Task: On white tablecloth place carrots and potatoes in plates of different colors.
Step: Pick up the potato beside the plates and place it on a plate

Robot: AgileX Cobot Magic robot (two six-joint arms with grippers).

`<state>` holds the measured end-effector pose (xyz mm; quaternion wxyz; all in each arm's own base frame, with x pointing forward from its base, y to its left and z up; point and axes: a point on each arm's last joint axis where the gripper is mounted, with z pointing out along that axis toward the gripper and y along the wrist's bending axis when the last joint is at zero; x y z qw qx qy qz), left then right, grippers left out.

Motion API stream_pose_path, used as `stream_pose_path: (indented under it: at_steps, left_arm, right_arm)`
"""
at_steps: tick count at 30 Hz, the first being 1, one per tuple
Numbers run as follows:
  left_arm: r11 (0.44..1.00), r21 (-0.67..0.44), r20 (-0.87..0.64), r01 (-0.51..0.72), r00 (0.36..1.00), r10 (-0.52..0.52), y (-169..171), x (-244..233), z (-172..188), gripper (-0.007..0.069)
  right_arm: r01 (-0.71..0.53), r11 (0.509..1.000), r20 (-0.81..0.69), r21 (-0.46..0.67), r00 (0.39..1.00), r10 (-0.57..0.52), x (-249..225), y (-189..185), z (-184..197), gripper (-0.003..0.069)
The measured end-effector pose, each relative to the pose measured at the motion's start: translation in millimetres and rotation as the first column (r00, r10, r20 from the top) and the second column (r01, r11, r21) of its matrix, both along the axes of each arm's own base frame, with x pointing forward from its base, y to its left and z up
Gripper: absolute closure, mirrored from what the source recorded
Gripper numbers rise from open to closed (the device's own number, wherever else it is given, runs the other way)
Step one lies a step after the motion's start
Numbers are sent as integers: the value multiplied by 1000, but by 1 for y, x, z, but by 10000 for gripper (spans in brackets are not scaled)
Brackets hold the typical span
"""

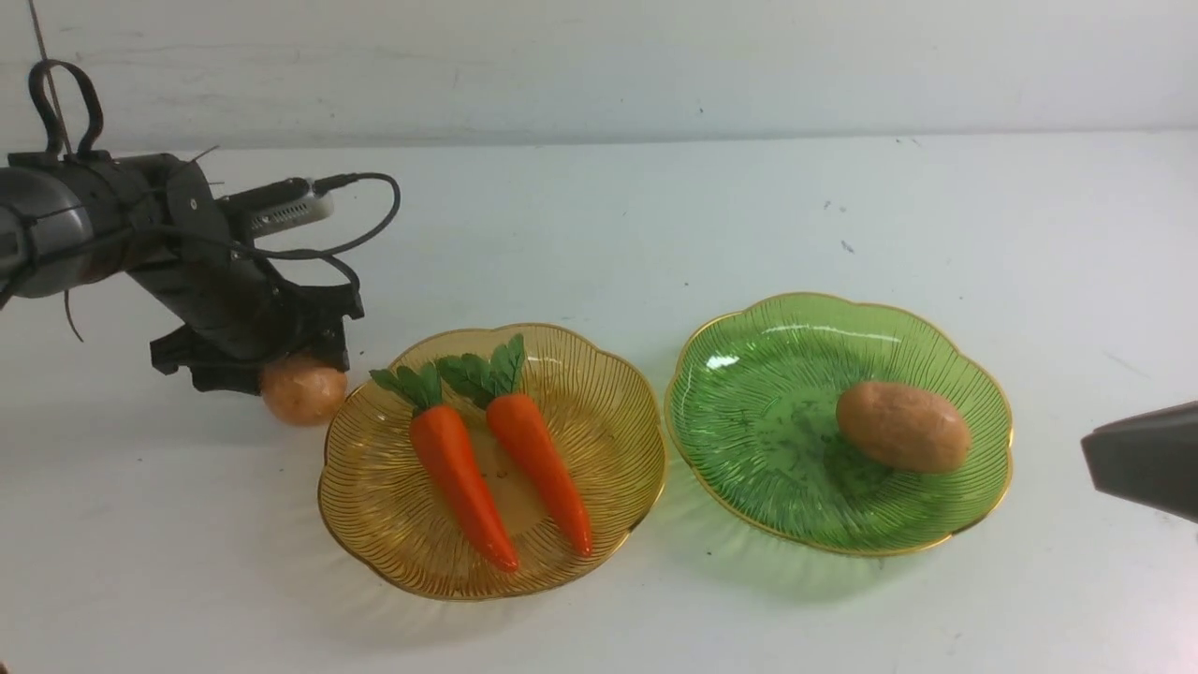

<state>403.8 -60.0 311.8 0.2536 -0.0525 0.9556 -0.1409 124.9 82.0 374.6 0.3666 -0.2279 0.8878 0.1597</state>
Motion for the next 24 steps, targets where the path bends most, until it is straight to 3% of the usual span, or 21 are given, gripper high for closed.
stream_pose_path:
  at_steps: [5, 11, 15, 19, 24]
  left_arm:
    - [968, -31, -53, 250, 966, -251, -85, -12, -7, 247]
    - [890, -37, -95, 455, 885, -457, -185, -28, -48, 247]
    - [851, -40, -28, 523, 851, -524, -242, -32, -75, 236]
    - [841, -41, 20, 539, 842, -539, -268, -29, -95, 173]
    - [838, -37, 15, 544, 839, -544, -271, -28, -104, 78]
  right_arm:
    - [0, 1000, 0, 0, 1000, 0, 0, 0, 0, 674]
    - [0, 1000, 0, 0, 1000, 0, 0, 0, 0, 674]
    - [0, 1000, 20, 10, 1000, 0, -5, -3, 3, 674]
    - [-7, 1000, 39, 16, 999, 7, -28, -16, 10, 674]
    - [-9, 1000, 57, 30, 998, 7, -57, -32, 15, 674]
